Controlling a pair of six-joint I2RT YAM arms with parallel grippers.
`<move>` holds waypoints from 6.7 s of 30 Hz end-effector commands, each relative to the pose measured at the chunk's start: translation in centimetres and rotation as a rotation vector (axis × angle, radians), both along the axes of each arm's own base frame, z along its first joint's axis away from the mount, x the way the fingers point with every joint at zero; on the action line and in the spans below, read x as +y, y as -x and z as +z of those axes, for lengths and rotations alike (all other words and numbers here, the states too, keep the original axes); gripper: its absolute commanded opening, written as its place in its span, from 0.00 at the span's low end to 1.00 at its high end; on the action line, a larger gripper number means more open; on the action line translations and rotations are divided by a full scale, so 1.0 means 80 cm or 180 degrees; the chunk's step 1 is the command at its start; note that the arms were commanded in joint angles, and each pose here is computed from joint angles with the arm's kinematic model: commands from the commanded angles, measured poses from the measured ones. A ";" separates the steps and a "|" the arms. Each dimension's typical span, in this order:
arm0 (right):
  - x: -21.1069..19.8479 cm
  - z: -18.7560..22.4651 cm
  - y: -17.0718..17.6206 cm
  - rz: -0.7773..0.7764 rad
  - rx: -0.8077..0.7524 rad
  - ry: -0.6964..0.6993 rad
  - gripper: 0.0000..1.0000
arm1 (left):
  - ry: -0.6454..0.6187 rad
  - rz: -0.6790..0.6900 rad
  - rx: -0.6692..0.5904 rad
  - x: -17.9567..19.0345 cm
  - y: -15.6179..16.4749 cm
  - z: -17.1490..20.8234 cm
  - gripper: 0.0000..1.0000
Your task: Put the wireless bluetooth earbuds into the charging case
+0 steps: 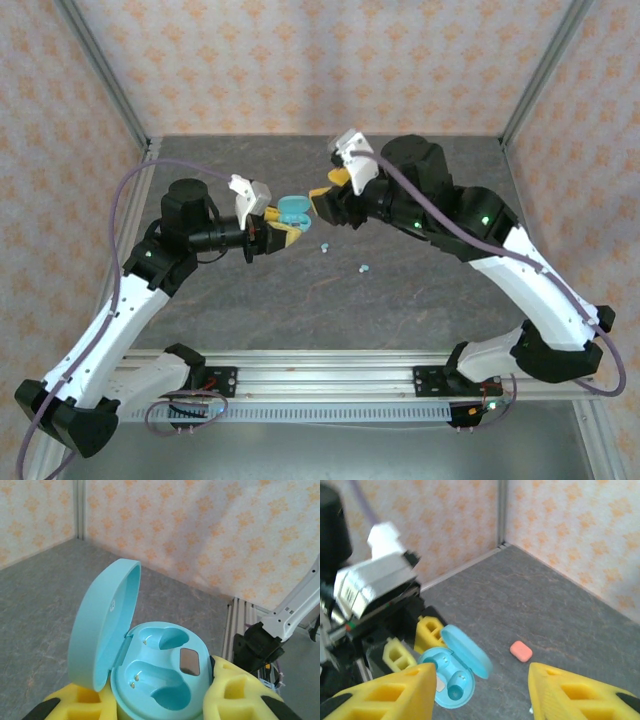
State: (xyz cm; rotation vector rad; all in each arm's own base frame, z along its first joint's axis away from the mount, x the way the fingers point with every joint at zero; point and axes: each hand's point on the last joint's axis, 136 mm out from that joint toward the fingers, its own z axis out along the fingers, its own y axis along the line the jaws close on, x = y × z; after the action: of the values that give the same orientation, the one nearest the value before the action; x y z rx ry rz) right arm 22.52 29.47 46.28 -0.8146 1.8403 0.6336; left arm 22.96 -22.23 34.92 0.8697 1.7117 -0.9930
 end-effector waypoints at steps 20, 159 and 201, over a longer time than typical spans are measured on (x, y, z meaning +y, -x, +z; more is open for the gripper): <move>-0.012 -0.422 -0.168 -0.2370 0.3478 0.0700 0.43 | -0.0233 0.0369 0.0015 0.027 0.009 -0.018 0.07; 0.098 -0.105 0.038 0.0286 0.1661 -0.0444 0.13 | 0.0139 0.0336 -0.0708 0.015 0.010 0.056 0.04; -0.124 -0.275 -0.048 -0.2261 0.3418 -0.0740 0.39 | -0.0129 0.0467 -0.0463 0.020 0.005 0.006 0.06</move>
State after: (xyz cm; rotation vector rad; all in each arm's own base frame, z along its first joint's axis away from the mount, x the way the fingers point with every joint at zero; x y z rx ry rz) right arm 27.73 20.09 31.18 0.2957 2.4731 0.8842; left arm 22.66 -20.54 36.08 0.7886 1.6454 -0.7938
